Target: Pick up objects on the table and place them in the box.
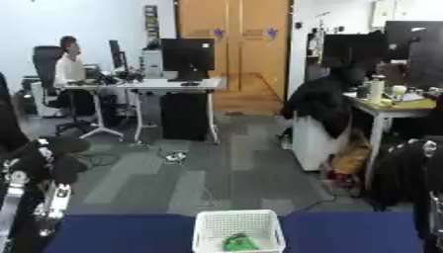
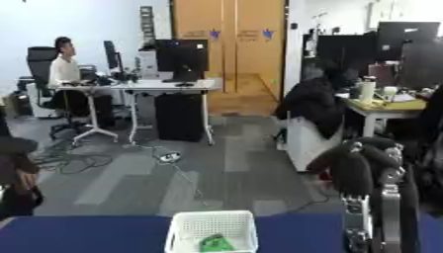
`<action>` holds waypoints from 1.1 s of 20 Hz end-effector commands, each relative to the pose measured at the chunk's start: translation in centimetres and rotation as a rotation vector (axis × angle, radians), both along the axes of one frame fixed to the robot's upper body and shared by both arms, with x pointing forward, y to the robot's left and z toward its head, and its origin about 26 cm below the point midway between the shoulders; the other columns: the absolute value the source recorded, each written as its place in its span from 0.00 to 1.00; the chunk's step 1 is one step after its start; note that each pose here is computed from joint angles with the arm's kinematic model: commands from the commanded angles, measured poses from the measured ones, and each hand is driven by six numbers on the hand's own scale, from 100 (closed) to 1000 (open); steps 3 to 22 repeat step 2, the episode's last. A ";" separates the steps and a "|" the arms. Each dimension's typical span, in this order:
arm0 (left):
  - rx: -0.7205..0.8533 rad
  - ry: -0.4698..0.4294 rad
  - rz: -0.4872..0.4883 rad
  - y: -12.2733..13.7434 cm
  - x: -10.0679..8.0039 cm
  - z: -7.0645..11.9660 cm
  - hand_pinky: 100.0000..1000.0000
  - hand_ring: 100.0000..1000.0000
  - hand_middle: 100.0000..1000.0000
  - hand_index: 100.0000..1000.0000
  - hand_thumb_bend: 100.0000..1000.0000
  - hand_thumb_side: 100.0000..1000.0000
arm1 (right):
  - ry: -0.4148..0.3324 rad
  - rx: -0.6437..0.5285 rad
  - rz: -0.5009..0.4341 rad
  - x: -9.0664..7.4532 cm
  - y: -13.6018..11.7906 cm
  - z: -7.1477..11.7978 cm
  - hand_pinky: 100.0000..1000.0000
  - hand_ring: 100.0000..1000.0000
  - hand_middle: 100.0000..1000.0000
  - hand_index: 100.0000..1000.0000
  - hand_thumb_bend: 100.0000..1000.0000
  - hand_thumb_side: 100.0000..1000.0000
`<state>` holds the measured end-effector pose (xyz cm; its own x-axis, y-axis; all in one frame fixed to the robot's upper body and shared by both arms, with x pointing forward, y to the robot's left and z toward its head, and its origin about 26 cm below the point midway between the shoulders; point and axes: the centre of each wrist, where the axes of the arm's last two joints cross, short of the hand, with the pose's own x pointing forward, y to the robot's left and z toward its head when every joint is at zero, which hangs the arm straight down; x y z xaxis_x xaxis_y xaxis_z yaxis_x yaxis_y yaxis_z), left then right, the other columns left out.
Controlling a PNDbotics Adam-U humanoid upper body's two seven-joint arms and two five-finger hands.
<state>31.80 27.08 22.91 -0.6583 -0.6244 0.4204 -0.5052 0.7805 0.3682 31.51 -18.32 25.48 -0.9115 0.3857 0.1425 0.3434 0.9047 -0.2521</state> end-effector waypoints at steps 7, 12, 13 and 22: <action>0.009 -0.029 0.004 0.3 -0.2 0.9 0.19 0.47 0.57 0.66 0.03 1.00 | -0.027 -0.009 0.010 -0.3 0.1 0.7 0.00 0.00 0.00 0.35 0.13 1.00; 0.009 -0.029 0.004 0.3 -0.2 0.9 0.19 0.47 0.57 0.66 0.03 1.00 | -0.027 -0.009 0.010 -0.3 0.1 0.7 0.00 0.00 0.00 0.35 0.13 1.00; 0.009 -0.029 0.004 0.3 -0.2 0.9 0.19 0.47 0.57 0.66 0.03 1.00 | -0.027 -0.009 0.010 -0.3 0.1 0.7 0.00 0.00 0.00 0.35 0.13 1.00; 0.009 -0.029 0.004 0.3 -0.2 0.9 0.19 0.47 0.57 0.66 0.03 1.00 | -0.027 -0.009 0.010 -0.3 0.1 0.7 0.00 0.00 0.00 0.35 0.13 1.00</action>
